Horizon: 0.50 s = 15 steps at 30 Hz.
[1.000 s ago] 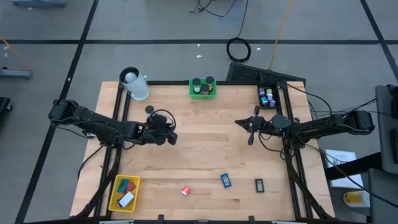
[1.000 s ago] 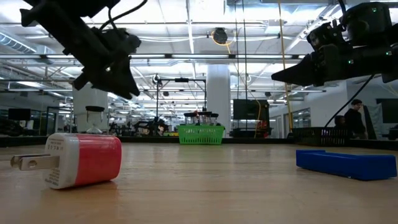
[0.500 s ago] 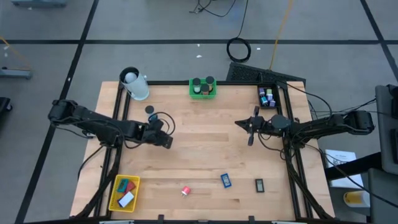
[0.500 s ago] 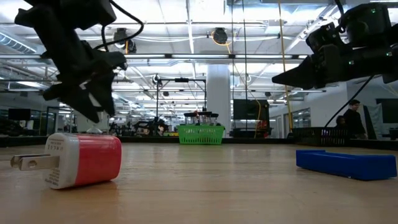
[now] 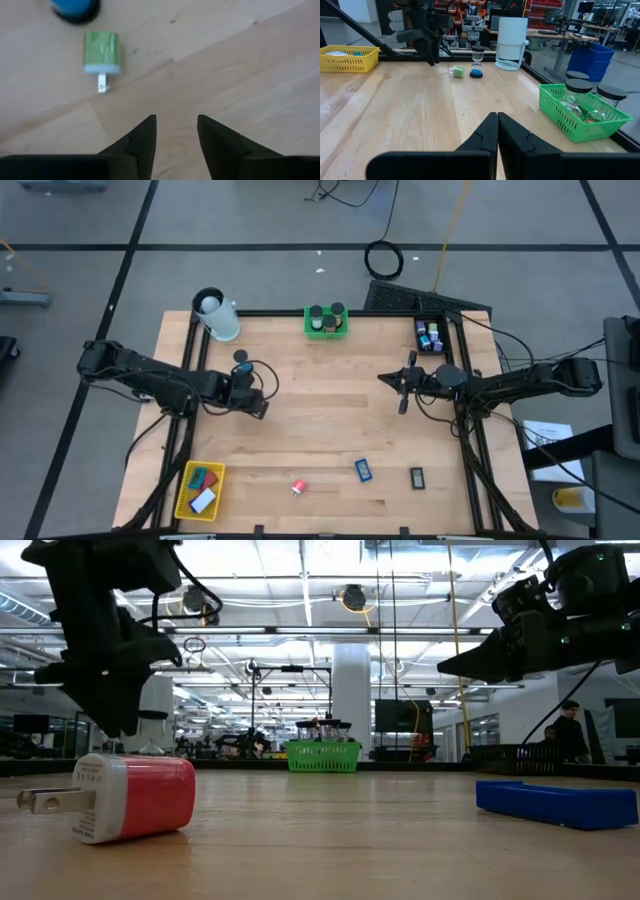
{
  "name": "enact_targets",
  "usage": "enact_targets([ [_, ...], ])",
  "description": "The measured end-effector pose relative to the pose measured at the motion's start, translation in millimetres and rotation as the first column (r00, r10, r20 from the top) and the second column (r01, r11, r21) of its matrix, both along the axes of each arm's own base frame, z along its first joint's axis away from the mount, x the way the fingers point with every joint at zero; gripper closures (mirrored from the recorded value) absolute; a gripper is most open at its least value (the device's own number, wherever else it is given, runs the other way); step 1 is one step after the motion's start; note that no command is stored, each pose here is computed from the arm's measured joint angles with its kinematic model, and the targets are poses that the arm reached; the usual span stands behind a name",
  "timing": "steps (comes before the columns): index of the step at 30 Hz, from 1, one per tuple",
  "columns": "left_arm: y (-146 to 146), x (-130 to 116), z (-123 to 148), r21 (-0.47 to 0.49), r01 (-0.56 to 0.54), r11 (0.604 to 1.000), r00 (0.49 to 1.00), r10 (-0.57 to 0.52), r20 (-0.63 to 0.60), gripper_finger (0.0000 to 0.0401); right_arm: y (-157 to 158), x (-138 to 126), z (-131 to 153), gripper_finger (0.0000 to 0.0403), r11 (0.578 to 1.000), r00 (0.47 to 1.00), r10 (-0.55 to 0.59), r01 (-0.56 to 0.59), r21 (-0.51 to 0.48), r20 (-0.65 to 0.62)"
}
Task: Pick & Place Office items
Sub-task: Put the green adapter into the black basket
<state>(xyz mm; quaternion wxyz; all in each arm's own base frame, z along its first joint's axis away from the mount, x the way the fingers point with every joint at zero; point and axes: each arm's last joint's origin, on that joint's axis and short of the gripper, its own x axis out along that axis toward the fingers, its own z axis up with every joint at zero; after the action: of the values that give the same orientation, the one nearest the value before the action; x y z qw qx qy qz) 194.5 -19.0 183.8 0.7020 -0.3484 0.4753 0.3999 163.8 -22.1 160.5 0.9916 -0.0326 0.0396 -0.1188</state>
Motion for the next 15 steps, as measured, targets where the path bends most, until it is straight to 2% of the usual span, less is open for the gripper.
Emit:
enact_targets([
  [3,9,-2,-1,-0.029,-0.047,0.998,0.999,0.046,-0.028,0.0263,0,0,0,0.0403,1.000,1.000,0.000,0.000,0.000,0.000],
  [6,19,-4,-2,-0.038,-0.100,0.994,0.994,0.098,-0.055,0.0250,0,0,0,0.0403,1.000,1.000,0.000,0.000,0.001,-0.002],
  [10,29,-4,-2,-0.024,-0.080,0.997,0.994,0.078,-0.072,0.0194,0,0,0,0.0403,1.000,1.000,0.000,0.000,0.001,0.000],
  [15,37,-5,-2,0.052,-0.049,0.997,0.994,0.054,-0.091,0.0108,0,0,0,0.0403,1.000,1.000,0.000,0.000,0.001,0.001],
])
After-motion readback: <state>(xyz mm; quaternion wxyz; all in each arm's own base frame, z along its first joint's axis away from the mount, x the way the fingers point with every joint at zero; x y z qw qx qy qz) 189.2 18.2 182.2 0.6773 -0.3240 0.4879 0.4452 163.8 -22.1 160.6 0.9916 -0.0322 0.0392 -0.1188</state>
